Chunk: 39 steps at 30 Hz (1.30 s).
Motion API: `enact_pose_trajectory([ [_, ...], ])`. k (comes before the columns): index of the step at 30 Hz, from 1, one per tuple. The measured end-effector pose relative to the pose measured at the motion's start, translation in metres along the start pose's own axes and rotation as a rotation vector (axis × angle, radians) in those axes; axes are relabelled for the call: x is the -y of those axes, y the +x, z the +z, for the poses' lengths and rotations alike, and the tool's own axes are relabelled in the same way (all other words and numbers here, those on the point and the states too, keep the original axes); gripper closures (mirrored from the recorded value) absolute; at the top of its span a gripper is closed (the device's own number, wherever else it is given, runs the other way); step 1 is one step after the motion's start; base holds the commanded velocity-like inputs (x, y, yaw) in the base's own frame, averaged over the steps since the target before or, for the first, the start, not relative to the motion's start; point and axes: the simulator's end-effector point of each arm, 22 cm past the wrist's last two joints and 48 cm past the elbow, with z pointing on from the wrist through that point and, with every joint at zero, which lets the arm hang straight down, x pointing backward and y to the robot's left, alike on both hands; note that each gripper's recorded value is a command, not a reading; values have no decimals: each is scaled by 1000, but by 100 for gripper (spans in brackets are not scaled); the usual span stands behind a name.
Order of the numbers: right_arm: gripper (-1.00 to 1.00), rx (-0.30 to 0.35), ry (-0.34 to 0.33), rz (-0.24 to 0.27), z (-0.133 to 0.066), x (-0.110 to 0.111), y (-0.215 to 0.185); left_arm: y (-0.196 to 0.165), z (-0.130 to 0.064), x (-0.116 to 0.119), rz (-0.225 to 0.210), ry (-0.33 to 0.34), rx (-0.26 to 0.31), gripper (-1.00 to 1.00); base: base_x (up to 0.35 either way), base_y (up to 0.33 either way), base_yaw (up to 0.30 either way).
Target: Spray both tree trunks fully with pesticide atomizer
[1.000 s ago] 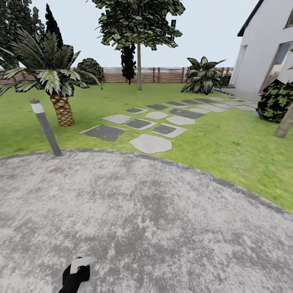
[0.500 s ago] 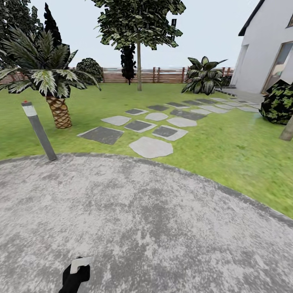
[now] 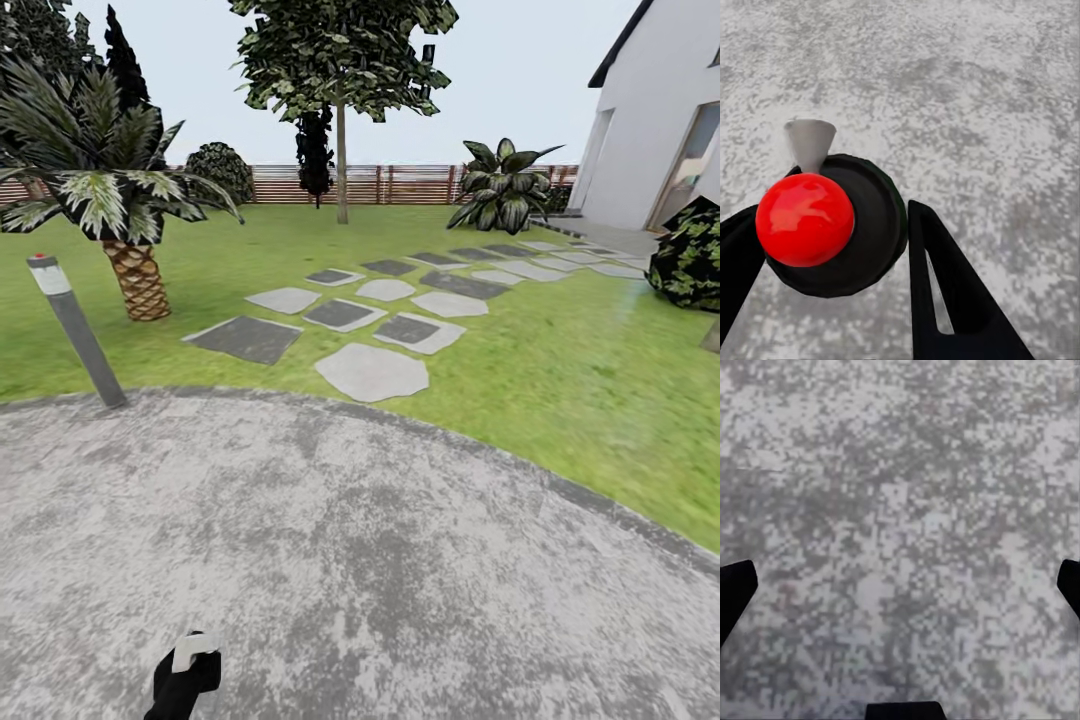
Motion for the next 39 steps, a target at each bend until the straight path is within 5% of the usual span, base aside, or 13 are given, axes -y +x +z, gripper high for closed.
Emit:
enact_pose_trajectory([
  [39, -100, 0, 0, 0, 0, 0, 0, -4, 0, -2, 0, -5, 9, 100, 338, 0, 0],
])
